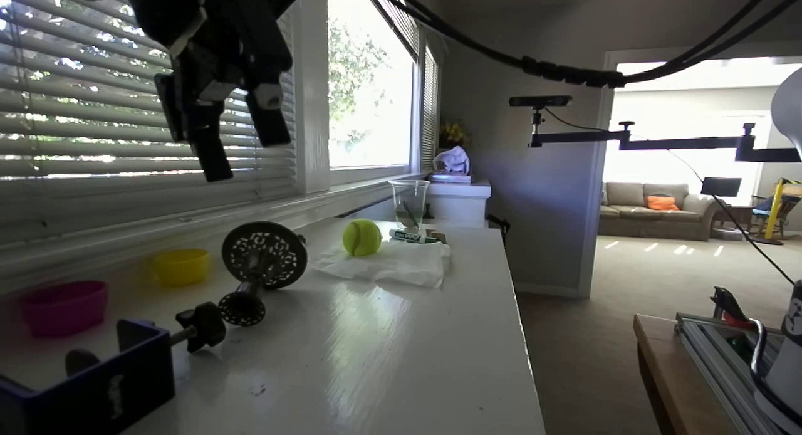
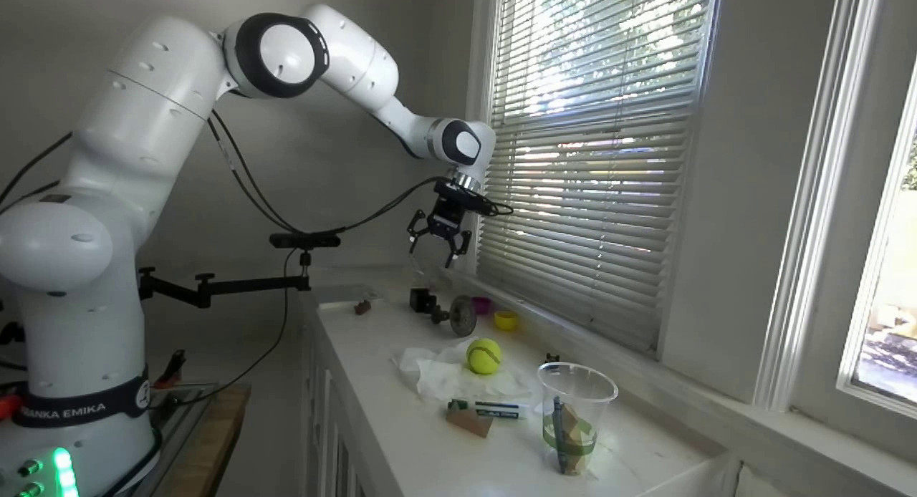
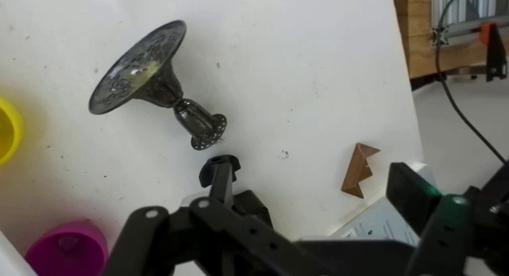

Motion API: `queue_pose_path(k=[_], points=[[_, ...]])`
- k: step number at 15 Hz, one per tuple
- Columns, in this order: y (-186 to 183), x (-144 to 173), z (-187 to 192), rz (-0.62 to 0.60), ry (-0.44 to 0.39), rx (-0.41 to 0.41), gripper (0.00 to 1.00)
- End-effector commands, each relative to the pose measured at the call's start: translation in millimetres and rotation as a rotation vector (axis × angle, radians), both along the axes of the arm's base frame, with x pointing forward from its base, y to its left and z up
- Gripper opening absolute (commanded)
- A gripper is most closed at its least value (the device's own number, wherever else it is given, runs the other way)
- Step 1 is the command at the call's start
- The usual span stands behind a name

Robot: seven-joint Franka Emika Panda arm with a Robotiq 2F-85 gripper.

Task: Move the black object to the left

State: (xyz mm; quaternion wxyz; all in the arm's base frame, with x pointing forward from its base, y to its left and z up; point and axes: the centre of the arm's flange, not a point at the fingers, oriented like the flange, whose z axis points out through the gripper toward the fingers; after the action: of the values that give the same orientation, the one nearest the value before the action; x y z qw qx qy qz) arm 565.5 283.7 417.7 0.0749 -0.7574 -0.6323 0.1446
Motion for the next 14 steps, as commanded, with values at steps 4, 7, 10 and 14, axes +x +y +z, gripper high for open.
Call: queue_pose_path(k=[4,7,10,14], points=[[-47.1,-44.0,14.8,-0.326,0.058,-0.031,1.0],[-70.8,-49.4,6.8,-0.463,0.06,-0.121,1.0],[-99.4,-48.3,3.7,-0.617,0.047,-0.173,1.0],[-122.6,-42.1,3.9,-0.824,0.018,-0.223,1.0]])
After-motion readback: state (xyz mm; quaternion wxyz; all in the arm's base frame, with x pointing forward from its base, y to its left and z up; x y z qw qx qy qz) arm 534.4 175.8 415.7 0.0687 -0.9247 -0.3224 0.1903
